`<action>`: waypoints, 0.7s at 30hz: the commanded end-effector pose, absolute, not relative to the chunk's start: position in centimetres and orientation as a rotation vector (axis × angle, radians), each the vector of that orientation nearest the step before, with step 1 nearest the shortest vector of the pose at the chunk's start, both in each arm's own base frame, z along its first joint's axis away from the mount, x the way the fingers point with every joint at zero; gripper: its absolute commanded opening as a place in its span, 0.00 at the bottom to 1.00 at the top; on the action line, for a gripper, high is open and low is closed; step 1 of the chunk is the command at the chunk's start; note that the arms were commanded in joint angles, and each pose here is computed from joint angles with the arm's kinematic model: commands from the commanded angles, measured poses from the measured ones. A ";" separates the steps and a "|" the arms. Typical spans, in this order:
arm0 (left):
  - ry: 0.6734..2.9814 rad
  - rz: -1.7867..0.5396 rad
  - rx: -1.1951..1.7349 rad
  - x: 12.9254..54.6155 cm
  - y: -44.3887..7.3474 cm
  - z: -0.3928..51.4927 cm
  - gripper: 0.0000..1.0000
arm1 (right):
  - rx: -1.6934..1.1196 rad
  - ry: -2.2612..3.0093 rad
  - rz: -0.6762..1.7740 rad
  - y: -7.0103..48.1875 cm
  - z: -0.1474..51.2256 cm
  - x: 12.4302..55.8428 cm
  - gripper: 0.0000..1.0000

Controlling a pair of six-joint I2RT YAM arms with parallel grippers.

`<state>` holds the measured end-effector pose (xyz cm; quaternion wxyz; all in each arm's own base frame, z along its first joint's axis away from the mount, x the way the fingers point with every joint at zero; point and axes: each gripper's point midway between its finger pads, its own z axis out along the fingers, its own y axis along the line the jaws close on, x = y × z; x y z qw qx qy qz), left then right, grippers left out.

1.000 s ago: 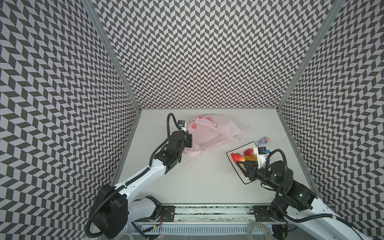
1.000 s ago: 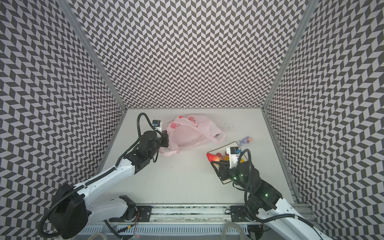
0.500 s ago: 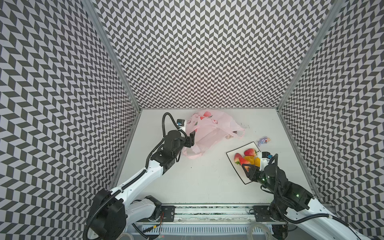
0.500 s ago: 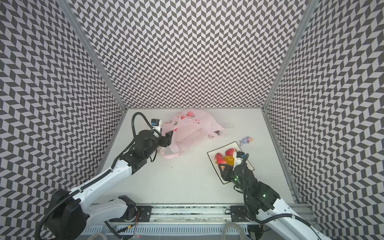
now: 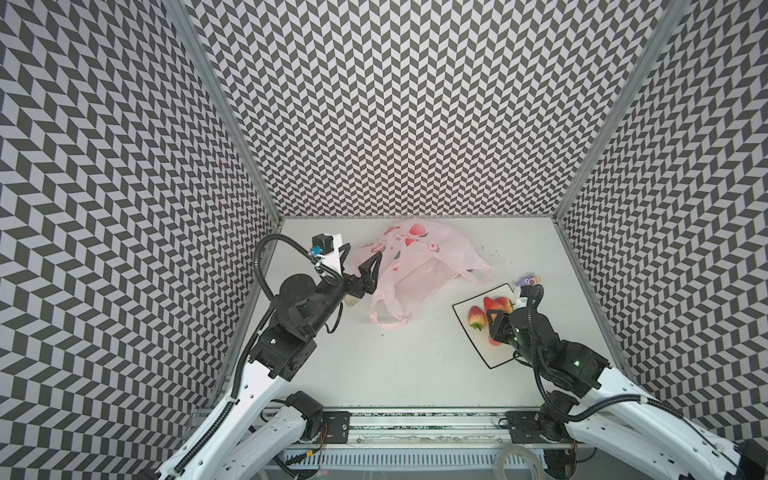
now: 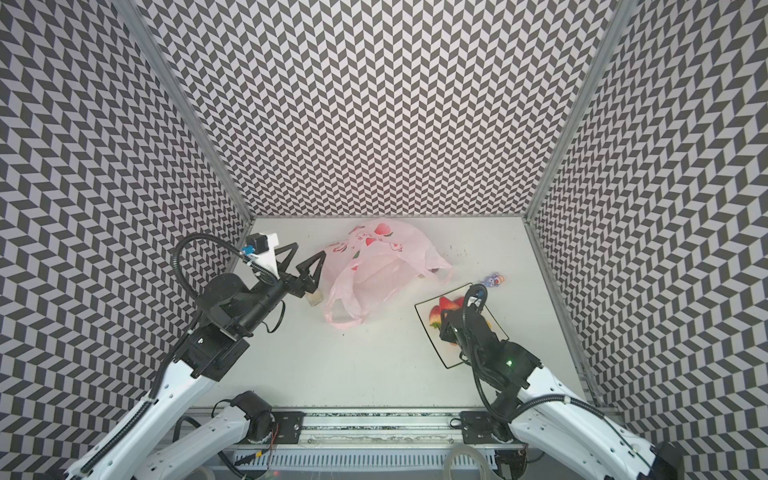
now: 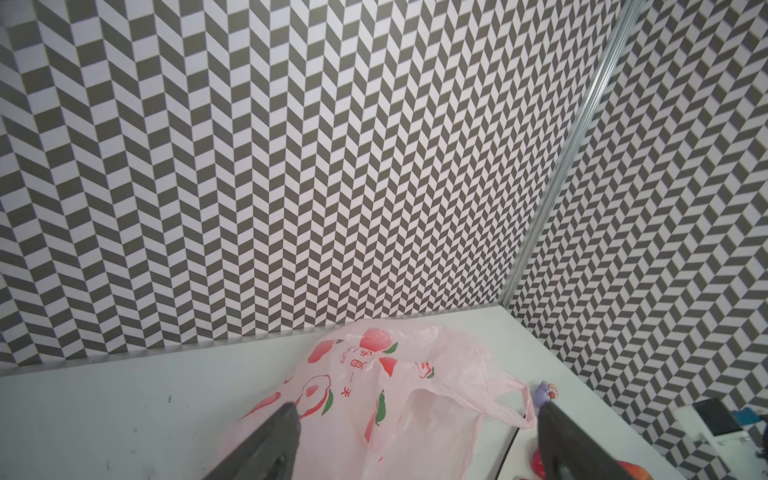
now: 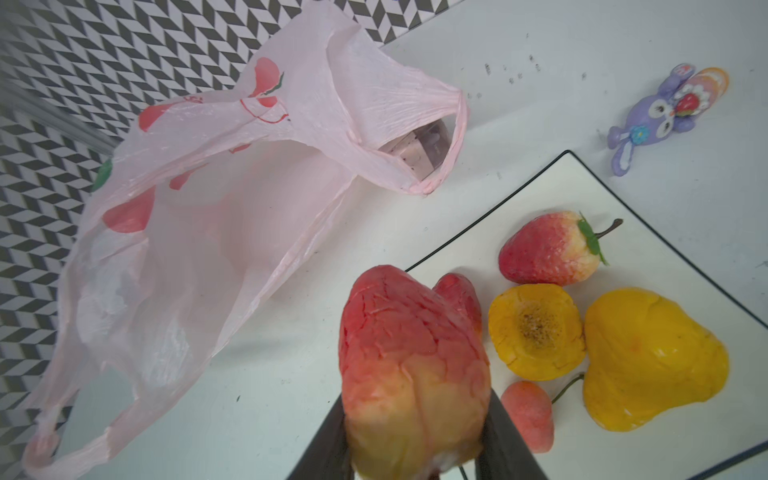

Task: Take the fake fruits out of the plastic bag
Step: 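Carry the mango-like fruit to the plate while the left gripper releases the bag handle, then lower the mango-like fruit onto the plate while the left arm draws back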

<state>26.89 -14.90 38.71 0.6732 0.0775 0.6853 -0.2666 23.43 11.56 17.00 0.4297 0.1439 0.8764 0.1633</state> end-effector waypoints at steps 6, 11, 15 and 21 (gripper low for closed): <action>1.619 -0.622 0.019 25.0 -12.2 34.0 0.87 | 0.449 2.107 0.314 8.5 18.6 25.3 0.30; 1.622 -0.627 -0.012 24.1 -11.3 33.3 0.86 | 0.303 2.176 0.225 9.4 18.3 27.3 0.29; 1.619 -0.617 -0.015 23.8 -11.0 33.4 0.86 | 0.215 2.285 0.102 9.8 16.3 28.3 0.29; 1.596 -0.626 -0.014 23.1 -10.7 33.9 0.86 | 0.113 2.391 0.028 10.8 14.2 29.1 0.28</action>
